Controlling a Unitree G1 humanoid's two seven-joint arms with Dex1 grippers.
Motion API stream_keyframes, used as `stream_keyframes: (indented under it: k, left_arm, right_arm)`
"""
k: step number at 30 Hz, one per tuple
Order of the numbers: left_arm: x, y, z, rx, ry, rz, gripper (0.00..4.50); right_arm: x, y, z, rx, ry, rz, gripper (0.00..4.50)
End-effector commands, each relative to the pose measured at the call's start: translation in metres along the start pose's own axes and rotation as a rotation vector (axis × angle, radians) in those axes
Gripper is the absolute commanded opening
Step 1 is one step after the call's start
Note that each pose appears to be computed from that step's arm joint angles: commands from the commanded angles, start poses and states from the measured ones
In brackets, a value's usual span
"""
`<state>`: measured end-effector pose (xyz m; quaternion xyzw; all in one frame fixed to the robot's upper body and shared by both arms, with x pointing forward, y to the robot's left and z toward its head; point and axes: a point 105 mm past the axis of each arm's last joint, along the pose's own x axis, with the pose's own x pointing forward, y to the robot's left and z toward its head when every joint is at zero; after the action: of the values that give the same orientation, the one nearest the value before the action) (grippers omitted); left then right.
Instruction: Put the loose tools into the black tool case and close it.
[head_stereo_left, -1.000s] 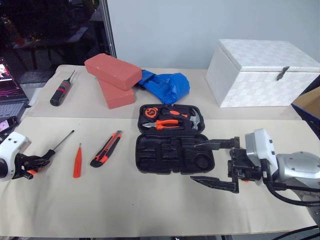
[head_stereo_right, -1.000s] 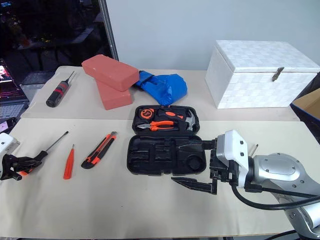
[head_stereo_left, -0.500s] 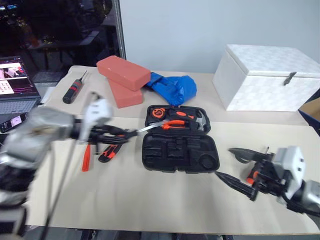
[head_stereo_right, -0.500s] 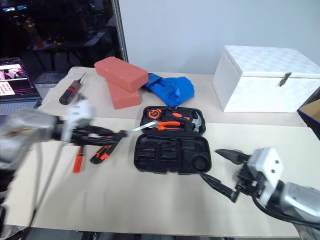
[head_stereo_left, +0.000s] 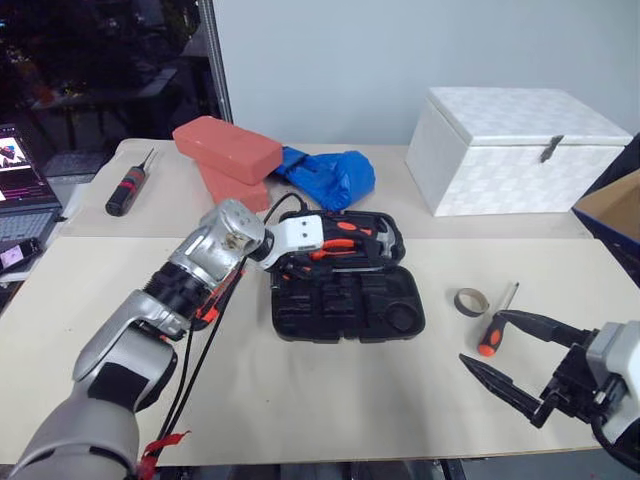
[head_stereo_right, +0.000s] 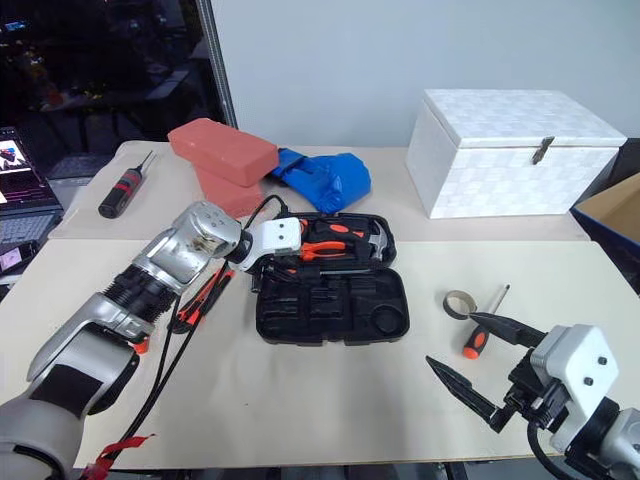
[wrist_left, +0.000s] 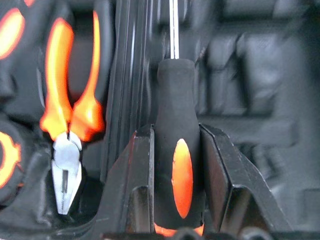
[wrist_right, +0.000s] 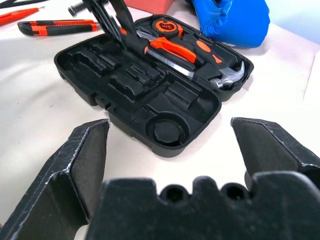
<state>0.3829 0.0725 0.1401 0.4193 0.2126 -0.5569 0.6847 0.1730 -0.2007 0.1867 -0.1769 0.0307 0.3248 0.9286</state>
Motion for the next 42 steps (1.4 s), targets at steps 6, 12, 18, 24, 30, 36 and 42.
stream_keyframes:
  k: [6,12,18,24,30,36,42]
  left_arm:
    - [0.008,0.012,0.003,0.114,0.048,0.024,0.84]
    - [-0.017,0.016,0.025,0.031,-0.188,0.055,2.91]
    - [-0.037,-0.002,0.043,-0.258,-0.502,0.020,1.75]
    - [-0.016,-0.005,0.043,-0.393,-0.574,0.165,0.04]
    - [0.042,-0.006,0.016,-0.517,-0.420,0.315,0.04]
    - [0.081,-0.035,0.002,-0.506,-0.282,0.270,0.04]
    - [0.023,-0.030,0.060,-0.449,-0.716,0.232,0.04]
  right_arm:
    - [0.002,0.006,0.012,-0.043,-0.032,0.003,4.50]
    - [0.006,0.009,0.011,-0.036,-0.034,0.014,4.50]
    - [0.010,0.006,0.012,-0.026,-0.055,-0.006,4.50]
    - [0.015,-0.005,0.011,-0.002,-0.073,-0.089,4.50]
    - [0.018,-0.011,0.012,-0.024,-0.061,-0.123,4.50]
    - [0.011,-0.022,-0.003,-0.011,0.066,-0.192,4.50]
    - [-0.002,-0.037,-0.026,0.108,0.184,-0.344,4.50]
